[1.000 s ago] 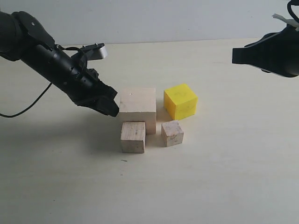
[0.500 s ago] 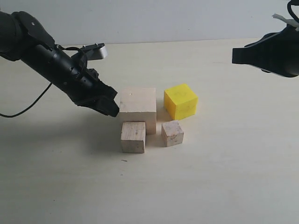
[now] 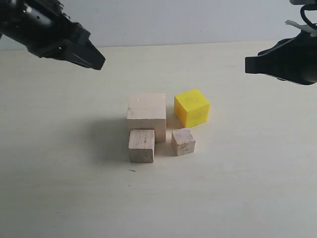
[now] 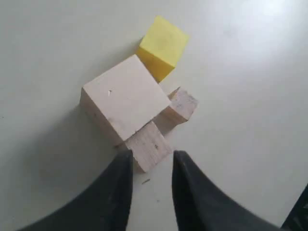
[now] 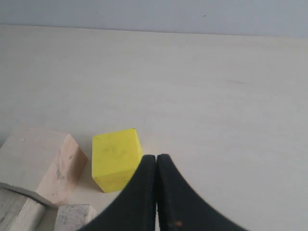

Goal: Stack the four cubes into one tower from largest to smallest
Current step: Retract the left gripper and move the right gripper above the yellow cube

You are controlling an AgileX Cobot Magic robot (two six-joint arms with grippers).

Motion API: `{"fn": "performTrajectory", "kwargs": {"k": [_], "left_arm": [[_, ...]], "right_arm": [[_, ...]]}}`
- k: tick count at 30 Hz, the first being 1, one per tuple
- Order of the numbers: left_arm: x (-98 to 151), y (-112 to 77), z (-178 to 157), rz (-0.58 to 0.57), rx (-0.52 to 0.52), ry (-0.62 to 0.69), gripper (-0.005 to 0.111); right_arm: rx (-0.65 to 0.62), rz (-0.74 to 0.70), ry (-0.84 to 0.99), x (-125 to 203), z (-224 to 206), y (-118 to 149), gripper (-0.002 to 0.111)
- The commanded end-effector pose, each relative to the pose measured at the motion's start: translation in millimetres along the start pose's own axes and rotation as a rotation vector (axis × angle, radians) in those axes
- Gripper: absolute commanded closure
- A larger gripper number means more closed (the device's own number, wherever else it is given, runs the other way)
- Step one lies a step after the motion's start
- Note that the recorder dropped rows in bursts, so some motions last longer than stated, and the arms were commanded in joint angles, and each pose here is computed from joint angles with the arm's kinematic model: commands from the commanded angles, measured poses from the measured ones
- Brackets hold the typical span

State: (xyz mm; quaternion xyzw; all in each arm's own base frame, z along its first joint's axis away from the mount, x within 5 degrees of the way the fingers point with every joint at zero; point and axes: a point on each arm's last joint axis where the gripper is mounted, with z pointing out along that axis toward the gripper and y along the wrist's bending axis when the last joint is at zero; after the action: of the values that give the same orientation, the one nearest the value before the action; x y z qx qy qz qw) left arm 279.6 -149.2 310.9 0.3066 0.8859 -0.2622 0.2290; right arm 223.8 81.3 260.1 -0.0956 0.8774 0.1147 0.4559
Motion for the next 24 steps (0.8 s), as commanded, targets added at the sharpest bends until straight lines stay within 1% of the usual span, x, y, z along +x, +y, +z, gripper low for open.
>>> {"fn": "performTrajectory", "kwargs": {"k": [1,4,6,11,13,14,17,19,21,24], "left_arm": [[2.8,-25.2,-40.8,0.016,0.016,-0.060,0.077],[13.7,-39.4,-59.9,0.017,0.028,-0.089,0.077],[30.5,-49.6,-72.5,0.027,0.024,-0.111,0.077],[63.6,-64.2,-87.9,0.024,0.021,-0.140,0.077],[73.7,-69.5,-94.5,0.037,0.013,-0.167,0.077],[78.6,-72.0,-98.0,0.044,0.007,-0.182,0.077],[84.0,-71.7,-99.8,0.056,-0.021,-0.197,0.077],[87.4,-69.3,-99.8,0.070,-0.055,-0.198,0.077],[90.6,-65.4,-97.8,0.080,-0.092,-0.194,0.077],[94.0,-60.3,-92.1,0.078,-0.117,-0.187,0.077]], "right_arm": [[-0.002,-0.016,0.065,-5.4,16.1,3.3,0.108],[-0.033,-0.075,0.126,-7.6,34.4,15.9,0.108],[-0.055,-0.117,0.205,-9.8,53.0,27.9,0.108],[-0.041,-0.126,0.380,-13.4,91.0,31.9,0.108],[-0.037,-0.128,0.436,-18.2,105.5,34.1,0.105],[-0.037,-0.129,0.446,-23.4,114.7,35.7,0.099],[-0.041,-0.138,0.432,-33.0,129.4,38.5,0.085],[-0.050,-0.176,0.425,-37.2,137.3,39.8,0.072],[-0.056,-0.207,0.427,-38.5,144.8,40.6,0.057],[-0.054,-0.207,0.446,-34.0,154.1,40.4,0.036]]}}
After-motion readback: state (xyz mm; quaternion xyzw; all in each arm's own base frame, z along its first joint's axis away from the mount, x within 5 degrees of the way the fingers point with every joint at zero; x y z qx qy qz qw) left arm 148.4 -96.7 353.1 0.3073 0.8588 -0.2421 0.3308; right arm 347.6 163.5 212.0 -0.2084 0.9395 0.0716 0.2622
